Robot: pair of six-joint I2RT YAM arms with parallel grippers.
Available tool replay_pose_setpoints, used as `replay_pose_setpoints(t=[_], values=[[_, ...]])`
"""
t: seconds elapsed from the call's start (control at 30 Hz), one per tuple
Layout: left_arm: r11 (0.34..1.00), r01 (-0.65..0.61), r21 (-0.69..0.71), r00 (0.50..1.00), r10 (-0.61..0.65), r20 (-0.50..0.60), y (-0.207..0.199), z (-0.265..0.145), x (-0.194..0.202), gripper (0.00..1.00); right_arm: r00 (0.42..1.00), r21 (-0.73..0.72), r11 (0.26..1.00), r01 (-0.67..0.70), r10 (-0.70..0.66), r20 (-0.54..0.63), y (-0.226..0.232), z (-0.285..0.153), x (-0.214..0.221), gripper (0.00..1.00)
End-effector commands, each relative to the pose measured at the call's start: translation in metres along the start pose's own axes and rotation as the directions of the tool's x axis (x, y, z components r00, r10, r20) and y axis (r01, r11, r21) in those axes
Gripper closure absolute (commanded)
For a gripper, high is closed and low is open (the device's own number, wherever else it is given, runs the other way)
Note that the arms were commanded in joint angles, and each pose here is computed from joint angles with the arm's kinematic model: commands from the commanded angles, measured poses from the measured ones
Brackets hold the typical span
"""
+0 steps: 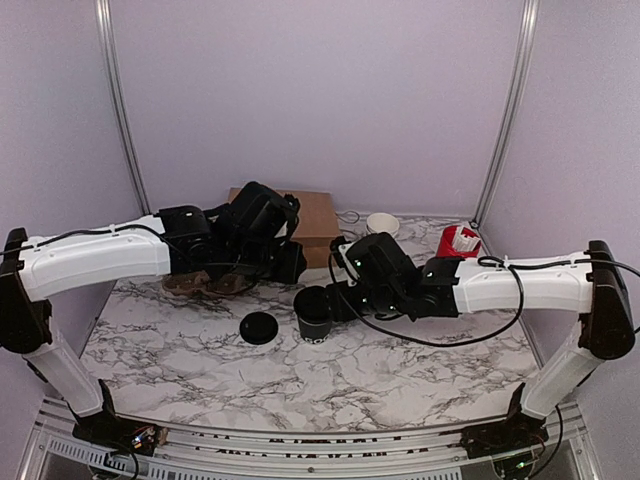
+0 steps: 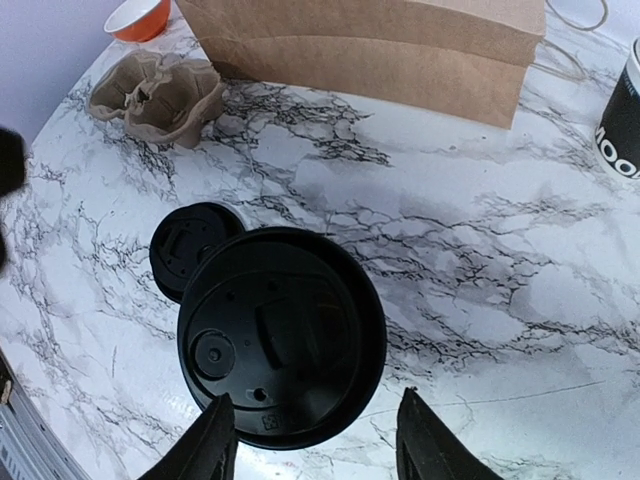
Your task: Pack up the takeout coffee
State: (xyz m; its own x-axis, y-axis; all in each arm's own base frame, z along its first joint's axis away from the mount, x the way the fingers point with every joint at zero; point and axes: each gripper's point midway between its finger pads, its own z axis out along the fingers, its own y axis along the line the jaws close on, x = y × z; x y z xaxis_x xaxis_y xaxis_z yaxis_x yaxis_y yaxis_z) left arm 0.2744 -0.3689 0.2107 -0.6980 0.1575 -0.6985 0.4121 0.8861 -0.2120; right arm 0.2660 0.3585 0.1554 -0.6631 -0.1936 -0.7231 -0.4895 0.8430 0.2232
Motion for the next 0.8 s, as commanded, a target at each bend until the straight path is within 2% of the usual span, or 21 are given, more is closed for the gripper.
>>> replay_pose_setpoints(t=[0.0, 0.1, 0.2, 0.3, 0.37, 0.43, 0.5, 0.57, 0.77], values=[[0.999, 0.025, 0.043, 0.986, -0.032, 0.164, -0.005, -0.053, -0.064, 0.74, 0.998, -0.005, 1.0, -0.011, 0.012, 0.056, 0.006, -0.008, -0.027, 0.48], [0.996, 0.05, 0.068, 0.982, -0.061, 0.176, -0.005, -0.049, -0.073, 0.77, 0.998, -0.008, 1.0, -0.016, 0.016, 0.062, 0.007, -0.008, -0.029, 0.49], [0.993, 0.097, 0.061, 0.987, -0.104, 0.126, 0.007, -0.015, -0.057, 0.81, 0.998, -0.005, 1.0, -0.019, 0.02, 0.057, 0.006, -0.004, -0.027, 0.49], [0.989, 0.137, 0.059, 0.99, -0.138, 0.021, 0.018, 0.034, -0.013, 0.81, 0.999, 0.0, 1.0, -0.019, 0.019, 0.029, 0.005, 0.006, -0.018, 0.49], [0.989, 0.145, 0.035, 0.985, -0.141, -0.1, 0.025, 0.071, 0.035, 0.82, 1.0, 0.01, 1.0, -0.018, 0.018, -0.005, 0.002, 0.017, -0.005, 0.49], [0.986, 0.164, 0.026, 0.971, -0.157, -0.182, 0.03, 0.092, 0.072, 0.83, 0.999, 0.013, 1.0, -0.017, 0.018, -0.037, 0.0, 0.025, 0.007, 0.5], [0.984, 0.175, 0.022, 0.962, -0.167, -0.214, 0.033, 0.098, 0.091, 0.84, 0.997, 0.018, 1.0, -0.017, 0.018, -0.069, -0.003, 0.032, 0.018, 0.51], [0.986, 0.168, 0.016, 0.968, -0.162, -0.191, 0.036, 0.09, 0.087, 0.83, 0.996, 0.027, 1.0, -0.016, 0.018, -0.087, -0.005, 0.034, 0.023, 0.51], [0.99, 0.137, 0.02, 0.989, -0.135, -0.065, 0.034, 0.046, 0.033, 0.82, 0.997, 0.033, 0.999, -0.009, 0.012, -0.078, -0.006, 0.03, 0.019, 0.51]])
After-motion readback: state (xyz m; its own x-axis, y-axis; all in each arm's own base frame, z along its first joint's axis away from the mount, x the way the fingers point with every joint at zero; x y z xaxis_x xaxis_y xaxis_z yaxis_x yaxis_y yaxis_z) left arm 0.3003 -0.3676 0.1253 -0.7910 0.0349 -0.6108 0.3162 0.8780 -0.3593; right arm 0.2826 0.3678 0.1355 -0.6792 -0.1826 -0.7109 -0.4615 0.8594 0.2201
